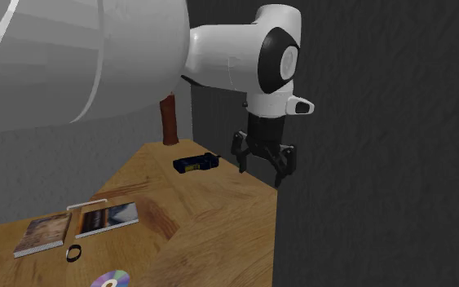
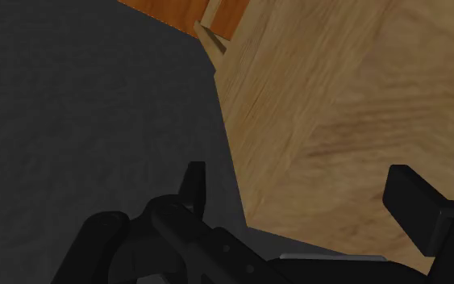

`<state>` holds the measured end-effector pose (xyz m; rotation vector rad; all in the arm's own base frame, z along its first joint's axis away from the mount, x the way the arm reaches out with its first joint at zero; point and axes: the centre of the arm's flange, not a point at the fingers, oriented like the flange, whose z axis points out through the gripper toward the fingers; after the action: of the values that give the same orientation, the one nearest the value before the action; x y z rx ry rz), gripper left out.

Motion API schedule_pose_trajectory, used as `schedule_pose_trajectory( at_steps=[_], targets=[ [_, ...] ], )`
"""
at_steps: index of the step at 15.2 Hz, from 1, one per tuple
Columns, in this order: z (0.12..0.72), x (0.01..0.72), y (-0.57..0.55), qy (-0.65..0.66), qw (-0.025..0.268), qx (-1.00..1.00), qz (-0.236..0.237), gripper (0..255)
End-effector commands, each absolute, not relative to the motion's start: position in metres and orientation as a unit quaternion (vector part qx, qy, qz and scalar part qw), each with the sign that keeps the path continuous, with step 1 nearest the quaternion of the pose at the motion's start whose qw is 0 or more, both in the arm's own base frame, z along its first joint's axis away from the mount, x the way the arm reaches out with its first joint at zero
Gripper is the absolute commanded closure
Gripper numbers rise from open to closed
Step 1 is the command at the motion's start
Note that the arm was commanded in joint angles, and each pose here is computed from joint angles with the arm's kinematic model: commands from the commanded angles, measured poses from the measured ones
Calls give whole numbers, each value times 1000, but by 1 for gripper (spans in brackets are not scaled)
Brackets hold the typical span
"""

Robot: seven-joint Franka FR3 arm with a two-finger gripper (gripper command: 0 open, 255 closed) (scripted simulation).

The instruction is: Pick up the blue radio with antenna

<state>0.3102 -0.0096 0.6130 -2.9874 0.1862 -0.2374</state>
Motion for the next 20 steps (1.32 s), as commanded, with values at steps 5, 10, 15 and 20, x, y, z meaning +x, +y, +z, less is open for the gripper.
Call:
schedule_pose_trajectory(
  at_steps=[5,10,15,20],
  targets=[
    [615,340,38,91,62,-991,-70,0],
    [616,381,96,126,53,-989,-59,0],
    [614,426,150,162,44,-985,-48,0],
    [612,474,201,197,34,-979,-36,0]
  ],
)
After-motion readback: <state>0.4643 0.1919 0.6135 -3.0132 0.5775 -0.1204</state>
